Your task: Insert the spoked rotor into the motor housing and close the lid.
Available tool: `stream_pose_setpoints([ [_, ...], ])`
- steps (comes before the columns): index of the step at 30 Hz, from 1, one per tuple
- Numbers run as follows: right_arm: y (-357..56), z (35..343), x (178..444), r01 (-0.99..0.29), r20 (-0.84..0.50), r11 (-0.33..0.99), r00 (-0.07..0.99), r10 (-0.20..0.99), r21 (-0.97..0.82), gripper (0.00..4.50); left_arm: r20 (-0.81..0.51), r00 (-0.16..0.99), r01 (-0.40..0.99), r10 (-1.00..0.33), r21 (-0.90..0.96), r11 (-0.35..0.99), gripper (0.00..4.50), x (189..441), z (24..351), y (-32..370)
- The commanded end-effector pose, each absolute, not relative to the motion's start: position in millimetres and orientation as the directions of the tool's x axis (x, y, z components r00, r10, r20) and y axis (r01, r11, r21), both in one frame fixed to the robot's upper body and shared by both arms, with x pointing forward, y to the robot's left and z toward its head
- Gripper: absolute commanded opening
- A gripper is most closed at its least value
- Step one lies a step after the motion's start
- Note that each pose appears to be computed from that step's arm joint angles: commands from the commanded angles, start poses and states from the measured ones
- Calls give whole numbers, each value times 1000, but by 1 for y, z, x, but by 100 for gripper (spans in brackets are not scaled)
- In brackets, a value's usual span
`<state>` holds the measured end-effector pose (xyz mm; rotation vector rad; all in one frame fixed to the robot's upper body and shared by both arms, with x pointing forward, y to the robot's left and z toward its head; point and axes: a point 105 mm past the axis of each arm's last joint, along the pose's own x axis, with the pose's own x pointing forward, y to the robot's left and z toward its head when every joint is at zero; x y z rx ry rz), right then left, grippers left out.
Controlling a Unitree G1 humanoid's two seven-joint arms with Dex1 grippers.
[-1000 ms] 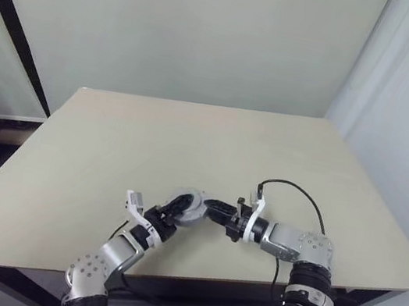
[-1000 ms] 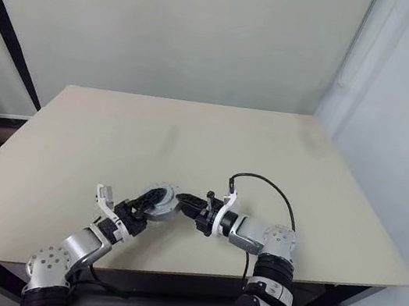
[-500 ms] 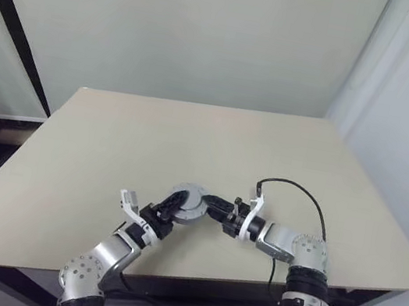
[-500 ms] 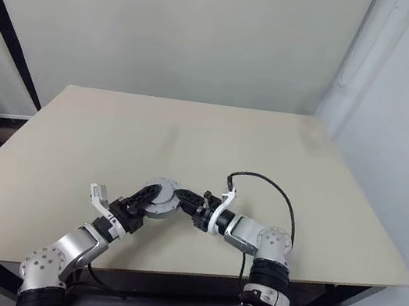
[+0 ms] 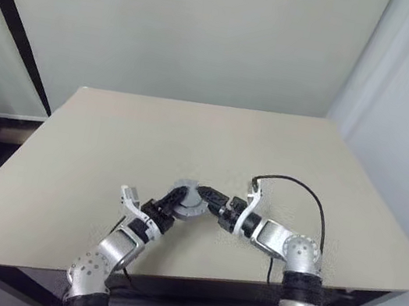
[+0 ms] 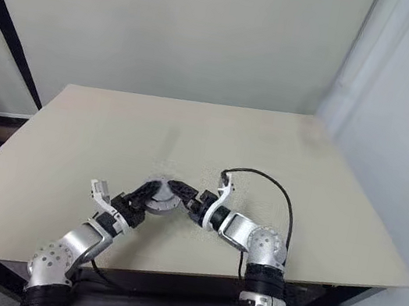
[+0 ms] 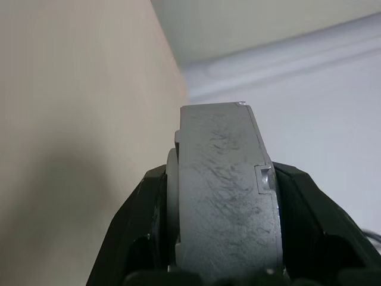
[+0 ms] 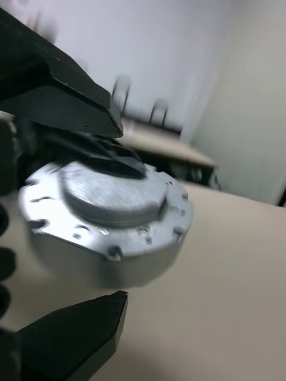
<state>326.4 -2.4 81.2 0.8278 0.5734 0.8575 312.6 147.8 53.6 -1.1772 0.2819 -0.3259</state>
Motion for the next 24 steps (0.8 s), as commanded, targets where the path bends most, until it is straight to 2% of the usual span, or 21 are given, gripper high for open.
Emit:
stream_pose_setpoints([
  [1,-2,107,327,-648,-43,456,547,836,610,450,-32,967,110,-251,-841,531,203,331,71,178],
  [3,-1,107,324,-701,-52,478,536,842,530,450,-58,981,69,-187,-790,609,203,337,69,190],
  [6,-1,99,320,-793,-106,533,527,843,294,450,-81,997,-44,-13,-668,743,202,349,67,224],
  [8,1,92,317,-826,-137,529,511,849,194,450,-74,995,-97,65,-622,777,202,354,68,239],
  [14,6,83,310,-868,-163,496,485,859,36,450,-54,997,-71,49,-600,797,202,361,72,243],
  [24,7,78,309,-870,-177,493,485,857,0,450,-138,989,-117,48,-555,824,202,357,51,244],
])
